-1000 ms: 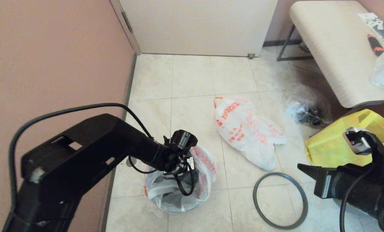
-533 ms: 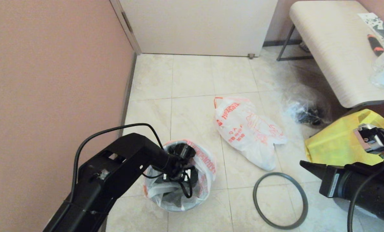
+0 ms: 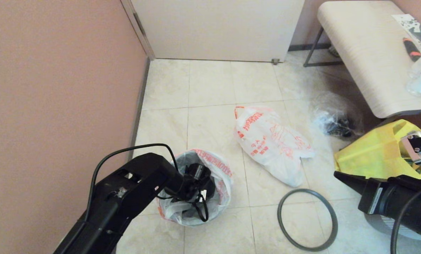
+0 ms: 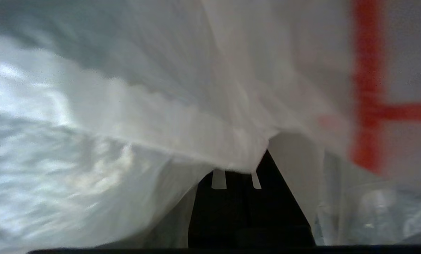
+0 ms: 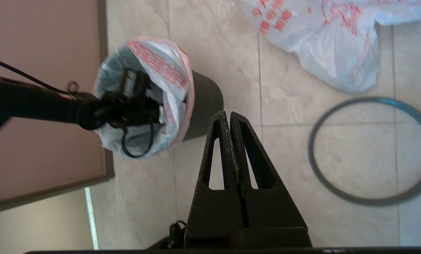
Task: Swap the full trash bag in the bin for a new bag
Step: Put the new garbage bag on the trash can, then place the trash can ring on the trash can
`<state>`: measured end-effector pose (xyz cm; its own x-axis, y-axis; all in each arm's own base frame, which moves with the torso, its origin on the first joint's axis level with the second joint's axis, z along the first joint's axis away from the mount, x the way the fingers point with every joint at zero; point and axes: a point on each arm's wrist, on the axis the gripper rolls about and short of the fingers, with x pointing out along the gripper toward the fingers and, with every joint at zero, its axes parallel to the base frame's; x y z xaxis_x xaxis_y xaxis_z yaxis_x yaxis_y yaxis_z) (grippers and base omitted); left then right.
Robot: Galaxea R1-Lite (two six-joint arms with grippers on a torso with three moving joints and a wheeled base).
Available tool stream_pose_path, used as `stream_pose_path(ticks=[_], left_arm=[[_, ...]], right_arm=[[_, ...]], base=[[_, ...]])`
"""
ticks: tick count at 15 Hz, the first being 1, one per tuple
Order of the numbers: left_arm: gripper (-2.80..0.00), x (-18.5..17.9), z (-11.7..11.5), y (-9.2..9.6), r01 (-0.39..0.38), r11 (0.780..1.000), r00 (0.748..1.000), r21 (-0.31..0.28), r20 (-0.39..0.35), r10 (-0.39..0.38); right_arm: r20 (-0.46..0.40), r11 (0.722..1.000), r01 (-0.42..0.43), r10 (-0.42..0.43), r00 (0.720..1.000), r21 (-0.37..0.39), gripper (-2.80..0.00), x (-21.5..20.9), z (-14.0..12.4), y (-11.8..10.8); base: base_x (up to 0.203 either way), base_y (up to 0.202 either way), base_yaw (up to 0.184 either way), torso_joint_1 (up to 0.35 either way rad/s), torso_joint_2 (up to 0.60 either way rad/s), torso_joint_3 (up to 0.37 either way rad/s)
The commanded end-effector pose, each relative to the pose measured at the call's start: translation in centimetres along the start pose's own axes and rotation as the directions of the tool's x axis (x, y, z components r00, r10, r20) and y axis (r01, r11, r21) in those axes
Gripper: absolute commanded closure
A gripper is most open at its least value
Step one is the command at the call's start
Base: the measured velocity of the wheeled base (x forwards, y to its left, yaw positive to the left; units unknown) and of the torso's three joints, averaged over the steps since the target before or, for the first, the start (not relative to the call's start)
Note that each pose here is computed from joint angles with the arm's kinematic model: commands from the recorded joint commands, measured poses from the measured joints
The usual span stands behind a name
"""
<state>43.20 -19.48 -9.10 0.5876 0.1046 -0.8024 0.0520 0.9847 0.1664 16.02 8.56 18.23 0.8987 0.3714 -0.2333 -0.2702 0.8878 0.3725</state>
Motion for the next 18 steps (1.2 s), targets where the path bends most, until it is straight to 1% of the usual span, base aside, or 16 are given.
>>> stream_pose_path(ticks=[1, 4, 5, 6, 7, 8, 11, 12, 13, 14, 16, 18], left_arm=[[0.00, 0.2, -0.2, 0.0, -0.003, 1.000, 1.000, 0.002, -0.005, 0.003], [0.00, -1.3, 0.6, 0.1, -0.001, 1.000, 1.000, -0.009, 0.017, 0.002], [0.00, -2.4, 1.1, 0.2, 0.006, 1.000, 1.000, -0.012, 0.030, -0.005], [0.00, -4.0, 1.6, 0.2, 0.016, 1.000, 0.999, -0.015, 0.046, -0.015], [0.00, -5.7, 2.1, 0.3, 0.027, 0.999, 0.998, -0.020, 0.063, -0.026], [0.00, -7.6, 2.5, 0.3, 0.040, 0.999, 0.996, -0.027, 0.080, -0.038], [0.00, -13.9, 2.8, 0.4, 0.088, 0.996, 0.988, -0.025, 0.129, -0.084], [0.00, -15.8, 2.7, 0.5, 0.103, 0.994, 0.985, -0.021, 0.143, -0.099], [0.00, -17.4, 2.5, 0.6, 0.119, 0.993, 0.981, -0.026, 0.158, -0.113], [0.00, -18.6, 2.3, 0.6, 0.134, 0.990, 0.978, -0.041, 0.165, -0.126], [0.00, -18.8, 1.4, 0.3, 0.138, 0.989, 0.981, -0.050, 0.144, -0.130], [0.00, -18.5, 1.0, 0.4, 0.135, 0.989, 0.983, -0.053, 0.129, -0.128]], right_arm=[[0.016, 1.000, -0.009, 0.009, 1.000, 0.002, 0.00, -0.2, 0.2, 0.1], [0.025, 0.999, -0.035, 0.035, 0.999, 0.000, 0.00, -0.9, 0.1, 0.3], [0.008, 0.997, -0.076, 0.077, 0.997, -0.024, 0.00, -1.6, -0.4, 0.7], [-0.027, 0.992, -0.093, 0.091, 0.996, -0.084, 0.00, -1.8, -1.2, 0.7], [-0.067, 0.991, -0.077, 0.069, 0.995, -0.114, 0.00, -1.8, -1.8, 0.4], [-0.083, 0.991, -0.053, 0.043, 0.996, -0.120, 0.00, -1.8, -2.0, 0.3], [-0.105, 0.992, -0.014, 0.001, 0.995, -0.125, 0.00, -1.1, -2.4, -0.2], [-0.108, 0.991, 0.016, -0.030, 0.994, -0.134, 0.00, -0.7, -2.5, -0.5], [-0.101, 0.984, 0.048, -0.066, 0.993, -0.172, 0.00, -0.3, -2.7, -1.0], [-0.091, 0.979, 0.056, -0.075, 0.993, -0.198, 0.00, 0.0, -3.0, -1.2], [-0.071, 0.959, 0.073, -0.096, 0.993, -0.274, 0.00, 0.5, -4.3, -1.7], [-0.048, 0.925, 0.091, -0.117, 0.992, -0.368, 0.00, 1.0, -5.5, -2.3]], base=[[0.000, 0.000, 0.000, 0.000, 0.00, 0.000], [0.000, 0.000, 0.000, 0.000, 0.00, 0.000], [0.000, 0.000, 0.000, 0.000, 0.00, 0.000], [0.000, 0.000, 0.000, 0.000, 0.00, 0.000], [0.000, 0.000, 0.000, 0.000, 0.00, 0.000], [0.000, 0.000, 0.000, 0.000, 0.00, 0.000], [0.000, 0.000, 0.000, 0.000, 0.00, 0.000], [0.000, 0.000, 0.000, 0.000, 0.00, 0.000], [0.000, 0.000, 0.000, 0.000, 0.00, 0.000], [0.000, 0.000, 0.000, 0.000, 0.00, 0.000], [0.000, 0.000, 0.000, 0.000, 0.00, 0.000], [0.000, 0.000, 0.000, 0.000, 0.00, 0.000]])
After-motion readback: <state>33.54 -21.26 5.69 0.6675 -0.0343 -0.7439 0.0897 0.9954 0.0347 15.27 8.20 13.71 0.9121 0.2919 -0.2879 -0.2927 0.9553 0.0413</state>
